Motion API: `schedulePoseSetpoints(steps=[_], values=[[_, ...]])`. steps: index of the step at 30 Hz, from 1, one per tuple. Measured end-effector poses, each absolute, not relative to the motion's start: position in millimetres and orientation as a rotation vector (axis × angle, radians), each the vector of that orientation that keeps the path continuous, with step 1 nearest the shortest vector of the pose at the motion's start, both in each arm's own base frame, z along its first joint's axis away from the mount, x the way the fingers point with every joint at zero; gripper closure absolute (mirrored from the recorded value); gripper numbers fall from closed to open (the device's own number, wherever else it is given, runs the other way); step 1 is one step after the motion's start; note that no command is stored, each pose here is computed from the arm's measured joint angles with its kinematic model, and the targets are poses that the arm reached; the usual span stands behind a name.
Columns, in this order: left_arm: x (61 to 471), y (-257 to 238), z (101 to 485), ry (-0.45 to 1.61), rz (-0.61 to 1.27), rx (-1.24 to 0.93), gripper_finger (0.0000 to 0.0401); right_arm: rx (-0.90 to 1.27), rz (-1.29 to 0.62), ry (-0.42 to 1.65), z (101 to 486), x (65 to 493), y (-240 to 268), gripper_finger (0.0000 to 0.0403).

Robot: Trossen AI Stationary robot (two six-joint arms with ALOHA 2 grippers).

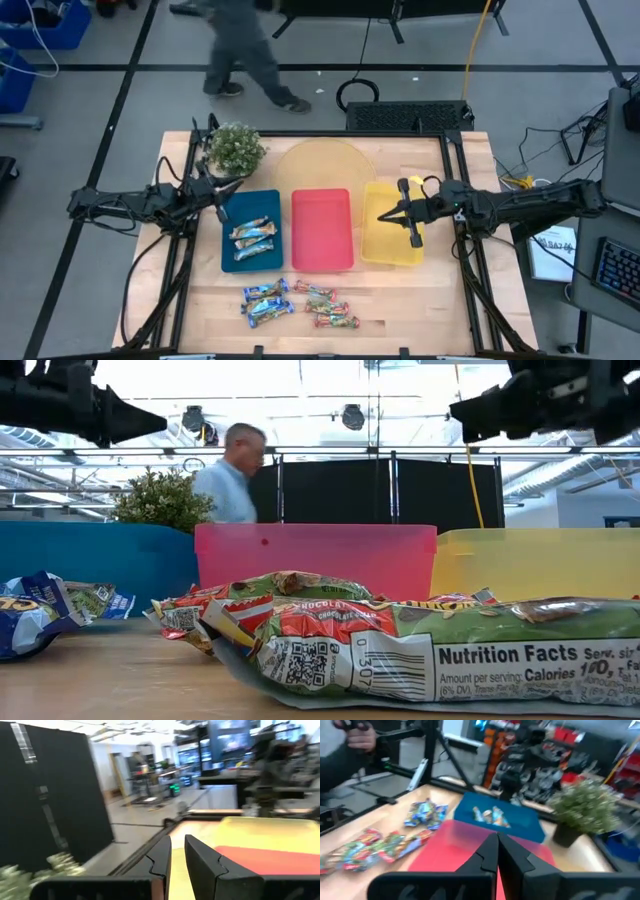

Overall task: Pick and place Granola Bars by type
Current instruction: Put the blue granola bar into the pink bin

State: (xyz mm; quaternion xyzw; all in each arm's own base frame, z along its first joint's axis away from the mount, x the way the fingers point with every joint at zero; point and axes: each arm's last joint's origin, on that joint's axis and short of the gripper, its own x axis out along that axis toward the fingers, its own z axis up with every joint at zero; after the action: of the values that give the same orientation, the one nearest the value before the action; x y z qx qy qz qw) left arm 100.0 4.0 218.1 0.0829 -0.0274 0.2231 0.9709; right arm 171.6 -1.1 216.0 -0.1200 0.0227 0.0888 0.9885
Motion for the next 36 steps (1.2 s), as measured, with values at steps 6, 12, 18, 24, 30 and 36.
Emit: schedulePoseSetpoints(steps=[6,12,18,24,30,36], values=[[107,-1,217,-0.029,0.335,0.204,0.0339,-0.28,0.108,-0.007,205,166,-11,0.0403],[133,-17,264,0.036,0.247,0.138,0.0339,-0.296,0.076,0.005,199,164,-17,0.0403],[193,-67,305,0.335,0.31,0.26,0.0338,-0.277,0.073,0.014,196,162,-17,0.0403],[236,-113,333,0.564,0.503,0.173,0.0338,-0.206,0.085,0.02,195,162,-17,0.0403],[252,-154,334,0.835,0.439,-0.039,0.0338,-0.187,0.257,0.0,196,161,-12,0.0403],[260,-190,295,1.009,0.384,-0.139,0.0338,-0.096,0.284,0.041,192,161,-11,0.0403]])
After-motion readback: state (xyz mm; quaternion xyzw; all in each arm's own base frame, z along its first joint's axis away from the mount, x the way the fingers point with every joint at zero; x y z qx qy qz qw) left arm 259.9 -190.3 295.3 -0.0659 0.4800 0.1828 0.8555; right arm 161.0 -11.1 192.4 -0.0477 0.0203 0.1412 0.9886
